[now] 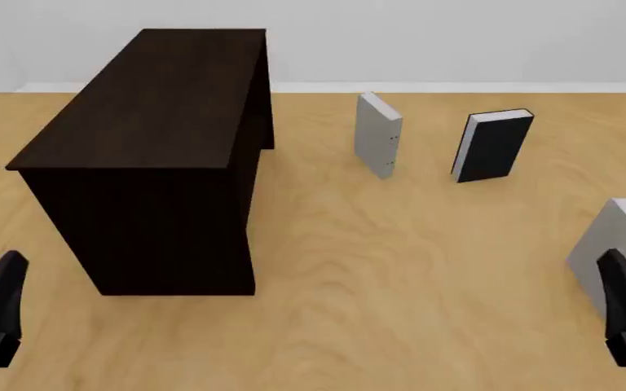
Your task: Pick up the book on the right and place it under the cabinet shelf.
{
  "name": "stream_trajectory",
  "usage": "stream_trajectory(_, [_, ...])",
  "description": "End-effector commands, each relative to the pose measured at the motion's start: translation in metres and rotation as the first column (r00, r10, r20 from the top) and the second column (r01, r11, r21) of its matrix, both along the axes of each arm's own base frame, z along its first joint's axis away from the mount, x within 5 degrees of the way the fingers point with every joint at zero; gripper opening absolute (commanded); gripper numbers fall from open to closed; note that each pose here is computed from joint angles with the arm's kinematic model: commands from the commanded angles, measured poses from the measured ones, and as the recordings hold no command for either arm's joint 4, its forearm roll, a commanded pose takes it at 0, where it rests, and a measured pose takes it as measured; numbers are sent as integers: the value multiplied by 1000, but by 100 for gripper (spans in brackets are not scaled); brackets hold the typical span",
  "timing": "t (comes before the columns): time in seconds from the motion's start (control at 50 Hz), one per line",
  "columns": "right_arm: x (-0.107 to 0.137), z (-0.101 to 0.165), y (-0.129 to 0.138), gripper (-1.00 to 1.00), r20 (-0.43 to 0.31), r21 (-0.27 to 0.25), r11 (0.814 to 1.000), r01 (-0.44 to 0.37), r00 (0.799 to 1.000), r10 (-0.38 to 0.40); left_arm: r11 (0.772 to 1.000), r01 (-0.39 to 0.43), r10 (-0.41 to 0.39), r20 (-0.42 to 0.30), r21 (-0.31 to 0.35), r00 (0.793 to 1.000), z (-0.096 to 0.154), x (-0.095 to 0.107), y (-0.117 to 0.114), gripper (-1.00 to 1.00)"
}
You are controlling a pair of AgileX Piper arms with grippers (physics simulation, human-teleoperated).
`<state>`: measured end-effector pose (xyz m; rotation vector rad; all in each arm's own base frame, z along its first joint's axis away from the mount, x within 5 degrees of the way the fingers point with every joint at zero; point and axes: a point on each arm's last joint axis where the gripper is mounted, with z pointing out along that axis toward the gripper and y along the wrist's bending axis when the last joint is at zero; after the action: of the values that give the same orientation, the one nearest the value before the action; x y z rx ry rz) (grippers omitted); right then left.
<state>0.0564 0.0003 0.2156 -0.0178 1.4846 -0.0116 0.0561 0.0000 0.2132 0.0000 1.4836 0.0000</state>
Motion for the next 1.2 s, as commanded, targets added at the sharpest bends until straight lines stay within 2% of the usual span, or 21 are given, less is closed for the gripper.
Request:
stream_trajectory(0.02, [1, 2, 1, 100, -6, -14, 1000, -21, 1000, 21, 1000, 0, 0, 0, 0, 1000, 0, 0, 0, 100])
stream_trajectory(0.04, [1, 5, 3, 100, -3, 22, 999, -46, 999, 46, 1000, 0, 0, 0, 0, 1000, 0, 0, 0, 100])
stream_trajectory(0.06, [1, 5, 2, 100, -6, 86, 996, -36, 999, 36, 1000, 0, 0, 0, 0, 1000, 0, 0, 0, 100])
stream_trajectory(0.08, [6, 5, 5, 100, -39, 70, 995, -78, 996, 80, 1000, 0, 0, 0, 0, 1000, 0, 0, 0, 100])
stream_trajectory(0.1, [6, 7, 3, 100, -35, 23, 999, -44, 998, 45, 1000, 0, 0, 0, 0, 1000, 0, 0, 0, 100])
stream_trajectory(0.14, [2, 14, 2, 100, -24, 15, 999, -43, 999, 43, 1000, 0, 0, 0, 0, 1000, 0, 0, 0, 100])
stream_trajectory(0.18, [1, 20, 2, 100, -34, 61, 997, -42, 998, 44, 1000, 0, 0, 0, 0, 1000, 0, 0, 0, 100])
stream_trajectory(0.2, [0, 27, 3, 100, -38, 51, 997, -49, 998, 51, 1000, 0, 0, 0, 0, 1000, 0, 0, 0, 100])
stream_trajectory(0.22, [1, 30, 3, 100, -50, 7, 999, -44, 998, 45, 1000, 0, 0, 0, 0, 1000, 0, 0, 0, 100])
stream_trajectory(0.24, [2, 33, 2, 100, -57, -12, 999, -30, 998, 29, 1000, 0, 0, 0, 0, 1000, 0, 0, 0, 100])
stream_trajectory(0.28, [0, 40, 1, 100, -58, 48, 999, -24, 998, 27, 1000, 0, 0, 0, 0, 1000, 0, 0, 0, 100])
stream_trajectory(0.42, [9, 59, 1, 100, -137, -24, 999, -21, 990, 17, 1000, 0, 0, 0, 0, 1000, 0, 0, 0, 100])
stream_trajectory(0.54, [17, 71, 0, 100, -199, -65, 998, -8, 980, -5, 1000, 0, 0, 0, 0, 1000, 0, 0, 0, 100])
stream_trajectory(0.64, [20, 84, 0, 100, -234, -73, 997, -13, 972, -5, 1000, 0, 0, 0, 0, 1000, 0, 0, 0, 100])
stream_trajectory(0.7, [20, 93, -1, 100, -267, -110, 994, -4, 963, -26, 1000, 0, 0, 0, 0, 1000, 0, 0, 0, 100])
stream_trajectory(0.84, [15, 120, -4, 100, -264, -106, 994, 38, 962, -65, 1000, 0, 0, 0, 0, 1000, 0, 0, 0, 100])
stream_trajectory(0.86, [16, 124, -5, 100, -269, -119, 992, 42, 960, -73, 1000, 0, 0, 0, 0, 1000, 0, 0, 0, 100])
stream_trajectory(0.9, [18, 126, -7, 100, -272, -155, 985, 69, 956, -110, 1000, 0, 0, 0, 0, 1000, 0, 0, 0, 100])
stream_trajectory(0.94, [23, 128, -8, 100, -300, -149, 986, 69, 947, -112, 1000, 0, 0, 0, 0, 1000, 0, 0, 0, 100])
stream_trajectory(1.1, [35, 130, -12, 100, -355, -190, 979, 76, 924, -141, 1000, 0, 0, 0, 0, 1000, 0, 0, 0, 100])
stream_trajectory(1.2, [45, 118, -16, 100, -390, -203, 975, 87, 907, -162, 1000, 0, 0, 0, 0, 1000, 0, 0, 0, 100])
